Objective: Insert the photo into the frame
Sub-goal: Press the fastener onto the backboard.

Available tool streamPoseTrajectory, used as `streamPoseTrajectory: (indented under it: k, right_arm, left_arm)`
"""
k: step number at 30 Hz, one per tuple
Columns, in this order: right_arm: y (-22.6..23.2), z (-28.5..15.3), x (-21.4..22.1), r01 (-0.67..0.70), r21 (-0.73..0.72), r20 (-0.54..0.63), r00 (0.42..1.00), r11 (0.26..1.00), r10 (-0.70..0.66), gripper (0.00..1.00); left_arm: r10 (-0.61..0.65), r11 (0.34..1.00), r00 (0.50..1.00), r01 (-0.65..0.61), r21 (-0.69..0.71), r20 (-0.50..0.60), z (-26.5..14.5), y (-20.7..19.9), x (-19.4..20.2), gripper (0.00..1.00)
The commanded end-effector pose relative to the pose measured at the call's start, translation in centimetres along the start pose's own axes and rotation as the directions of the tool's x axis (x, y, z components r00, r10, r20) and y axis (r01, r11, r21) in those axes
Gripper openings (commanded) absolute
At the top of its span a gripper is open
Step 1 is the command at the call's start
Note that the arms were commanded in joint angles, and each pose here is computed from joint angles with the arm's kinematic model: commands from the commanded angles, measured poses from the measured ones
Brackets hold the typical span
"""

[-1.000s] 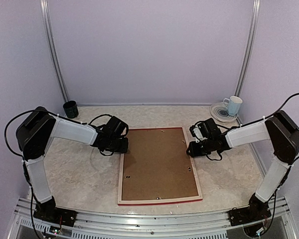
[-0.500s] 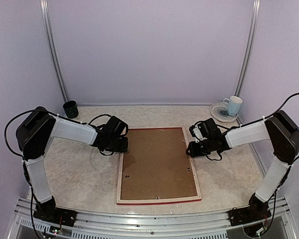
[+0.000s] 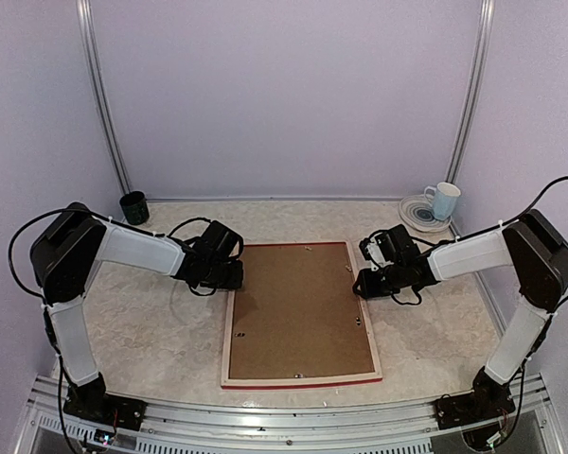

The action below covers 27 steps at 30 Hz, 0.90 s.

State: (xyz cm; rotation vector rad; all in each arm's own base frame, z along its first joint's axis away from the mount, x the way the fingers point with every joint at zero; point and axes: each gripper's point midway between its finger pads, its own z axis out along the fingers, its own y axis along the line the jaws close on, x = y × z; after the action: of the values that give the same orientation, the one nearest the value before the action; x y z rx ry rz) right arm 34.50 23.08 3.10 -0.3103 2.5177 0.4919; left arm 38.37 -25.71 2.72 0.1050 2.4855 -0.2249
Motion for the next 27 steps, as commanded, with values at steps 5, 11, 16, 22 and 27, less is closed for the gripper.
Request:
streamPoseTrajectory:
  k: [5,11,16,22,27]
  right_arm:
    - [0.1,0.8,1.3,-0.002,-0.020,-0.045,0.999,1.000,0.001,0.28]
    - [0.1,0.7,1.3,0.000,-0.020,-0.044,0.999,1.000,-0.001,0.28]
    - [0.1,0.8,1.4,0.000,-0.021,-0.046,0.999,1.000,0.000,0.28]
    - [0.2,0.8,1.3,0.001,-0.027,-0.046,0.999,1.000,-0.002,0.29]
    - [0.2,0.8,1.4,0.001,-0.028,-0.048,0.999,1.000,-0.002,0.29]
  left_arm:
    - [0.019,0.999,1.000,-0.019,-0.040,-0.013,-0.4,1.2,0.5,0.48]
    - [0.054,0.998,0.998,-0.055,-0.028,-0.016,0.1,1.1,0.0,0.47]
    - [0.082,0.995,0.996,-0.084,-0.045,-0.044,0.5,1.5,0.4,0.42]
    - [0.087,0.996,0.995,-0.088,-0.030,-0.059,0.8,1.6,0.8,0.35]
    - [0.083,0.996,0.994,-0.084,-0.008,-0.069,1.2,1.3,1.2,0.25]
